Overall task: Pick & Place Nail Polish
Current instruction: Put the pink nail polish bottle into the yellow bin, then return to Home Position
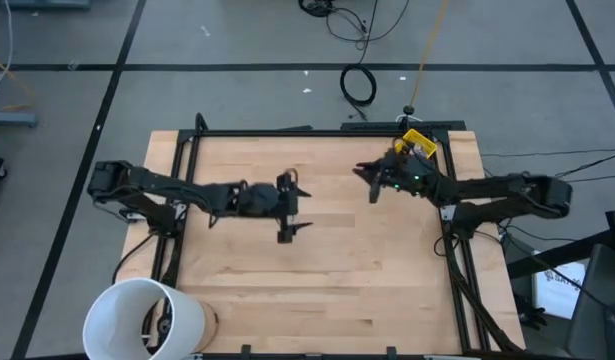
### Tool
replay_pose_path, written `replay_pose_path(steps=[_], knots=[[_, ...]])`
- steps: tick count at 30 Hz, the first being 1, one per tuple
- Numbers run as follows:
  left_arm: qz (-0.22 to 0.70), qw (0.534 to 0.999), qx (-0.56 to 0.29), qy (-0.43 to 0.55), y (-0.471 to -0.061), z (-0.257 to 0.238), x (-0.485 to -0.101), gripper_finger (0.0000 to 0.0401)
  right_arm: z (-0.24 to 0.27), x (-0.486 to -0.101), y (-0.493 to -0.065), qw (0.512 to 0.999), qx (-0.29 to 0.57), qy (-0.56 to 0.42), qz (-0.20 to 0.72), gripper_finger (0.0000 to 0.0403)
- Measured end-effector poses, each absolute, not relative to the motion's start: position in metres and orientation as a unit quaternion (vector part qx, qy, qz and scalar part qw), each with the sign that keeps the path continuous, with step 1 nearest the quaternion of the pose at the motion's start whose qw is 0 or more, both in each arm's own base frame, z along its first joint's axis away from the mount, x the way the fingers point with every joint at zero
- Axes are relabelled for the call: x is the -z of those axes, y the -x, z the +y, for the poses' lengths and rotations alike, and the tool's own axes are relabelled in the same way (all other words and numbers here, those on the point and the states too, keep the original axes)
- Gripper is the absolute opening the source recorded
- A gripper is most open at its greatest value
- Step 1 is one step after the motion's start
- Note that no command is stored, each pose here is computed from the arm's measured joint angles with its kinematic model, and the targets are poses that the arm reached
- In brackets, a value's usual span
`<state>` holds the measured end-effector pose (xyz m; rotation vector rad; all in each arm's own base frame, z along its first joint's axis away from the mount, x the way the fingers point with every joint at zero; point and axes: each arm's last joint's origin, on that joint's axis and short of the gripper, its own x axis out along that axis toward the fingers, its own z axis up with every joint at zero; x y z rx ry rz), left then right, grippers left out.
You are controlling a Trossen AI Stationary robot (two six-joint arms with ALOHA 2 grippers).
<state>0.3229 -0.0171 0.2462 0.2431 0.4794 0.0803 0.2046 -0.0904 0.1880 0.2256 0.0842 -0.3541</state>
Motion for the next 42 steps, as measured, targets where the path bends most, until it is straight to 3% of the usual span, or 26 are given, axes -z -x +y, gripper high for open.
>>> replay_pose_path(steps=[7, 13, 20, 26, 35, 39, 42], knots=[[0.151, 0.981, 0.113, -0.05, -0.302, 0.022, -0.239, 0.0356, -0.094, -0.171, -0.156, 0.927, 0.363, -0.075, 0.057, 0.0067], [0.111, 0.991, 0.069, -0.002, -0.283, 0.054, -0.212, 0.0356, -0.102, -0.152, -0.131, 0.874, 0.469, -0.073, 0.104, 0.0067], [0.079, 0.996, 0.026, 0.032, -0.267, 0.071, -0.198, 0.0356, -0.116, -0.136, -0.114, 0.825, 0.528, -0.113, 0.169, 0.0067], [0.079, 0.996, 0.026, 0.04, -0.266, 0.073, -0.198, 0.0356, -0.122, -0.13, -0.107, 0.804, 0.55, -0.131, 0.185, 0.0069], [0.059, 0.995, 0.029, 0.079, -0.266, 0.073, -0.203, 0.0356, -0.123, -0.136, -0.107, 0.809, 0.552, -0.135, 0.15, 0.0184], [0.031, 0.996, 0.046, 0.065, -0.256, 0.076, -0.222, 0.0356, -0.12, -0.142, -0.106, 0.818, 0.54, -0.154, 0.125, 0.0203], [0.053, 0.996, 0.037, 0.065, -0.244, 0.079, -0.228, 0.0356, -0.114, -0.152, -0.105, 0.855, 0.481, -0.167, 0.1, 0.0205]])
